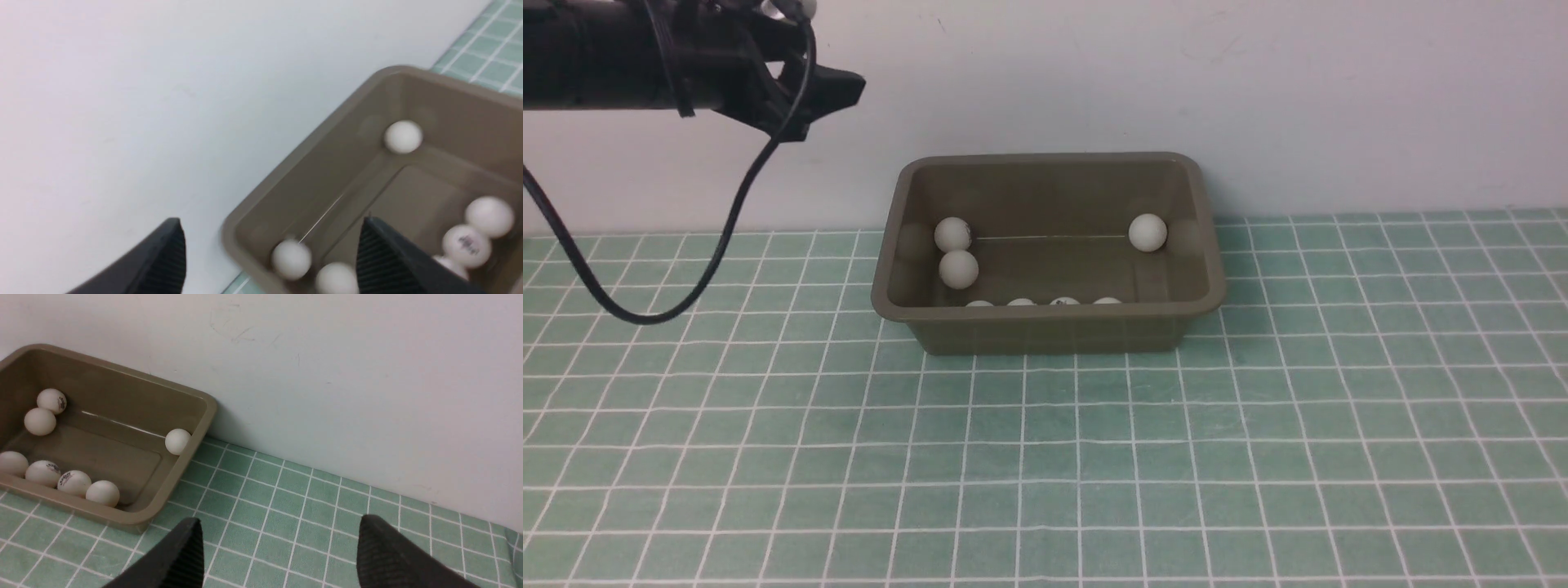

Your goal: Put the table tennis balls in the box on the green coffee tablecloth.

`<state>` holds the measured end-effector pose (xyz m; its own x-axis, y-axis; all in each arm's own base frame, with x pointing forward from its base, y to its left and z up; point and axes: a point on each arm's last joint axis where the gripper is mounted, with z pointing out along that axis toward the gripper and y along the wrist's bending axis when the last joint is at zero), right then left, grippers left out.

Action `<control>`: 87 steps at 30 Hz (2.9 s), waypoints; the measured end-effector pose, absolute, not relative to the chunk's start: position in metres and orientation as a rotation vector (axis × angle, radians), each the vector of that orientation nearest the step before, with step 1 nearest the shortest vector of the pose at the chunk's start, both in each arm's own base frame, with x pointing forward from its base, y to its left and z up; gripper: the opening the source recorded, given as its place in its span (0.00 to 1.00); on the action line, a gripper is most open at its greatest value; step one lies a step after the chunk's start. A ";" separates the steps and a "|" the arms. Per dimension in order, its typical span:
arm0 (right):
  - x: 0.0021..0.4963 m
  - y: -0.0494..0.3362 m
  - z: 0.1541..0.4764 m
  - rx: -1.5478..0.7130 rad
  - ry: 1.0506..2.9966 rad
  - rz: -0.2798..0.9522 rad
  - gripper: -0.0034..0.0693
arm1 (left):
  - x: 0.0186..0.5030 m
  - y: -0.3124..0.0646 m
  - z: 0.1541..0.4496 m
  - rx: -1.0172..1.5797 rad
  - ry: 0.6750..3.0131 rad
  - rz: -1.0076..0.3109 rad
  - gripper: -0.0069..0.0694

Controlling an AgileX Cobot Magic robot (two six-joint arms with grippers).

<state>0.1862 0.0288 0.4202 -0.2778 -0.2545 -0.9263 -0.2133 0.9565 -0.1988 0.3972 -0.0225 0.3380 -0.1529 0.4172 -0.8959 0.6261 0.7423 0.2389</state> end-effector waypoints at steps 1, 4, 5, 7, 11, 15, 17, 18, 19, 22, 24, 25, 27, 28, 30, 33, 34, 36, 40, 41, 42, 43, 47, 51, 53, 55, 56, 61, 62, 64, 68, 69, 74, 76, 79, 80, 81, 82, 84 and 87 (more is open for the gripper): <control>0.184 0.028 0.423 -0.337 1.850 -0.046 0.68 | 0.394 -0.021 0.343 0.815 1.790 -0.206 0.75; 0.170 0.025 0.434 -0.335 1.768 -0.069 0.68 | 0.379 -0.015 0.360 0.796 1.830 -0.149 0.75; 0.165 0.024 0.437 -0.336 1.750 -0.080 0.68 | 0.377 -0.014 0.362 0.791 1.838 -0.142 0.75; 0.157 0.022 0.441 -0.338 1.724 -0.100 0.68 | 0.372 -0.013 0.366 0.771 1.863 -0.130 0.75; 0.118 0.013 0.455 -0.332 1.640 -0.151 0.68 | 0.363 -0.009 0.373 0.703 1.924 -0.121 0.75; 0.080 0.007 0.457 -0.327 1.625 -0.133 0.68 | 0.360 -0.008 0.374 0.659 1.968 -0.128 0.75; 0.054 0.003 0.455 -0.308 1.632 -0.146 0.68 | 0.359 -0.008 0.373 0.662 1.976 -0.130 0.75; 0.046 0.001 0.453 -0.308 1.632 -0.149 0.68 | 0.359 -0.008 0.373 0.661 1.977 -0.131 0.75; 0.037 -0.001 0.449 -0.310 1.630 -0.154 0.68 | 0.359 -0.008 0.373 0.659 1.978 -0.133 0.75; 0.012 -0.004 0.430 -0.327 1.605 -0.176 0.68 | 0.359 -0.008 0.373 0.658 1.980 -0.136 0.75; 0.004 -0.004 0.410 -0.321 1.593 -0.173 0.68 | 0.359 -0.008 0.373 0.650 1.978 -0.145 0.75; 0.005 -0.002 0.399 -0.335 1.588 -0.137 0.68 | 0.359 -0.008 0.374 0.647 1.977 -0.149 0.75; 0.008 0.000 0.377 -0.343 1.589 -0.087 0.68 | 0.359 -0.009 0.374 0.646 1.977 -0.152 0.75; 0.010 0.001 0.369 -0.332 1.586 -0.084 0.68 | 0.359 -0.009 0.374 0.648 1.978 -0.155 0.75; 0.016 0.005 0.351 -0.316 1.568 -0.030 0.68 | 0.358 -0.009 0.373 0.656 1.983 -0.164 0.75; 0.025 0.008 0.335 -0.290 1.544 0.013 0.68 | 0.358 -0.010 0.372 0.662 1.988 -0.172 0.75; 0.029 0.008 0.330 -0.286 1.533 0.011 0.68 | 0.358 -0.010 0.372 0.664 1.989 -0.174 0.75; 0.036 0.009 0.314 -0.290 1.562 0.010 0.68 | 0.358 -0.010 0.372 0.661 1.990 -0.179 0.75; 0.045 0.010 0.289 -0.300 1.632 0.012 0.68 | 0.357 -0.013 0.374 0.636 1.986 -0.230 0.74; 0.046 0.010 0.285 -0.302 1.644 0.012 0.68 | 0.357 -0.013 0.374 0.629 1.983 -0.244 0.74; 0.047 0.010 0.283 -0.303 1.650 0.012 0.68 | 0.357 -0.014 0.375 0.621 1.979 -0.254 0.73; 0.047 0.011 0.280 -0.304 1.658 0.012 0.68 | 0.357 -0.014 0.375 0.616 1.977 -0.261 0.72; 0.048 0.011 0.272 -0.320 1.712 0.020 0.68 | 0.357 -0.015 0.375 0.608 1.974 -0.280 0.69; 0.047 0.012 0.269 -0.295 1.759 0.062 0.68 | 0.356 -0.016 0.375 0.623 1.983 -0.298 0.68; 0.047 0.013 0.269 -0.277 1.758 0.085 0.68 | 0.356 -0.016 0.375 0.622 1.982 -0.301 0.68; 0.048 0.013 0.270 -0.265 1.736 0.089 0.68 | 0.355 -0.017 0.375 0.623 1.983 -0.303 0.68; 0.049 0.013 0.270 -0.258 1.717 0.088 0.68 | 0.355 -0.017 0.375 0.623 1.983 -0.303 0.68; 0.056 0.013 0.248 -0.232 1.718 0.098 0.68 | 0.355 -0.017 0.374 0.625 1.984 -0.306 0.68; 0.057 0.013 0.243 -0.235 1.730 0.099 0.68 | 0.355 -0.017 0.374 0.625 1.984 -0.306 0.68; 0.057 0.013 0.240 -0.239 1.736 0.089 0.68 | 0.355 -0.017 0.374 0.625 1.984 -0.306 0.68; 0.057 0.013 0.241 -0.242 1.734 0.082 0.68 | 0.355 -0.017 0.375 0.625 1.984 -0.307 0.68; 0.057 0.013 0.240 -0.243 1.736 0.083 0.68 | 0.355 -0.017 0.375 0.625 1.984 -0.307 0.68; 0.057 0.013 0.239 -0.245 1.746 0.083 0.68 | 0.355 -0.017 0.375 0.625 1.984 -0.307 0.68; 0.057 0.013 0.239 -0.245 1.746 0.083 0.68 | 0.355 -0.017 0.375 0.625 1.984 -0.307 0.68; 0.057 0.013 0.239 -0.246 1.748 0.082 0.68 | 0.355 -0.017 0.375 0.625 1.984 -0.307 0.68; 0.057 0.013 0.239 -0.247 1.749 0.081 0.68 | 0.355 -0.017 0.375 0.625 1.984 -0.307 0.68; 0.057 0.013 0.239 -0.248 1.749 0.082 0.68 | 0.355 -0.017 0.374 0.625 1.984 -0.307 0.68; 0.057 0.013 0.238 -0.247 1.752 0.081 0.68 | 0.355 -0.017 0.374 0.626 1.985 -0.308 0.68; 0.058 0.013 0.232 -0.249 1.764 0.080 0.68 | 0.355 -0.017 0.374 0.630 1.987 -0.313 0.68; 0.059 0.013 0.218 -0.252 1.803 0.079 0.68 | 0.354 -0.018 0.374 0.634 1.989 -0.318 0.68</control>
